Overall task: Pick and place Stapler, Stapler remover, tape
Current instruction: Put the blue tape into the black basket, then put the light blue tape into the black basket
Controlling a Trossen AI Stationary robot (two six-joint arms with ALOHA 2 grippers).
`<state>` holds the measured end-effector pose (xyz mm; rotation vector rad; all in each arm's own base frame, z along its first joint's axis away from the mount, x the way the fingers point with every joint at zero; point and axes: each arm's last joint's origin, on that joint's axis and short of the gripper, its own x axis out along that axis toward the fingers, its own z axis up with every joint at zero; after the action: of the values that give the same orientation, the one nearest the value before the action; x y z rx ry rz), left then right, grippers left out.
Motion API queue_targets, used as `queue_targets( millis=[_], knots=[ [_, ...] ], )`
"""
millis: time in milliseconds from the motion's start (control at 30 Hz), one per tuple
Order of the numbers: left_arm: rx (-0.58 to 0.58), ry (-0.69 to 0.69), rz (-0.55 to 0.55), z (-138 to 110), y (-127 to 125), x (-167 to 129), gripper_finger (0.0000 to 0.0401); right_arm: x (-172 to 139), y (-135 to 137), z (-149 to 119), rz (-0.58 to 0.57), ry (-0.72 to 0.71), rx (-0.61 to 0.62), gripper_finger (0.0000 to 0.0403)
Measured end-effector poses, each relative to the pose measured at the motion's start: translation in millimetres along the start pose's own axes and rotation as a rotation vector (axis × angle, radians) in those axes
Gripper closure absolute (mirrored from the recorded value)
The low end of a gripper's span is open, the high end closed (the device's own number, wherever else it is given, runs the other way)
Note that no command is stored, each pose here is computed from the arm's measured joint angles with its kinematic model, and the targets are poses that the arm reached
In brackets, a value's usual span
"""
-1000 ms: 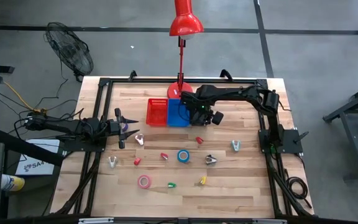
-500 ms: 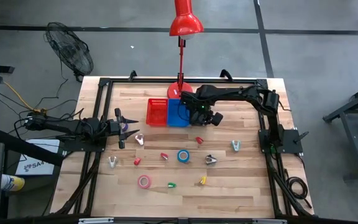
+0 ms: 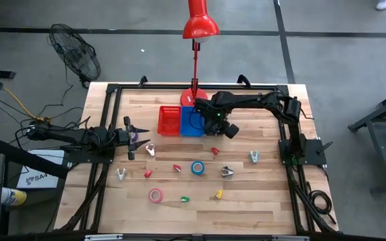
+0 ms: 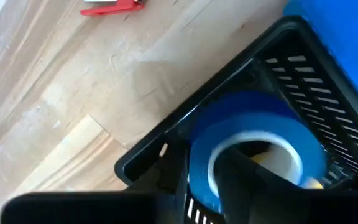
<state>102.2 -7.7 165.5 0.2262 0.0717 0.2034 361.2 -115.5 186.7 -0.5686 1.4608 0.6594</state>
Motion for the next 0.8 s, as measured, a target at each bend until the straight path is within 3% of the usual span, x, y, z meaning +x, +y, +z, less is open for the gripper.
queue_targets(
  millis=[400, 633, 800],
  knots=[
    [0.000, 0.000, 0.000, 0.0, 0.0, 0.0, 0.0222, -4.1, -0.4, -1.0, -0.044, 0.032, 0.136, 0.0220],
    [0.000, 0.000, 0.000, 0.0, 0.0, 0.0, 0.0222, -29.6, 10.0, 2.2, -0.118, 0.003, 0.294, 0.0214],
    [0.000, 0.000, 0.000, 0.0, 0.0, 0.0, 0.0222, -43.7, 23.0, 14.5, -0.142, -0.050, 0.487, 0.0221]
  ],
)
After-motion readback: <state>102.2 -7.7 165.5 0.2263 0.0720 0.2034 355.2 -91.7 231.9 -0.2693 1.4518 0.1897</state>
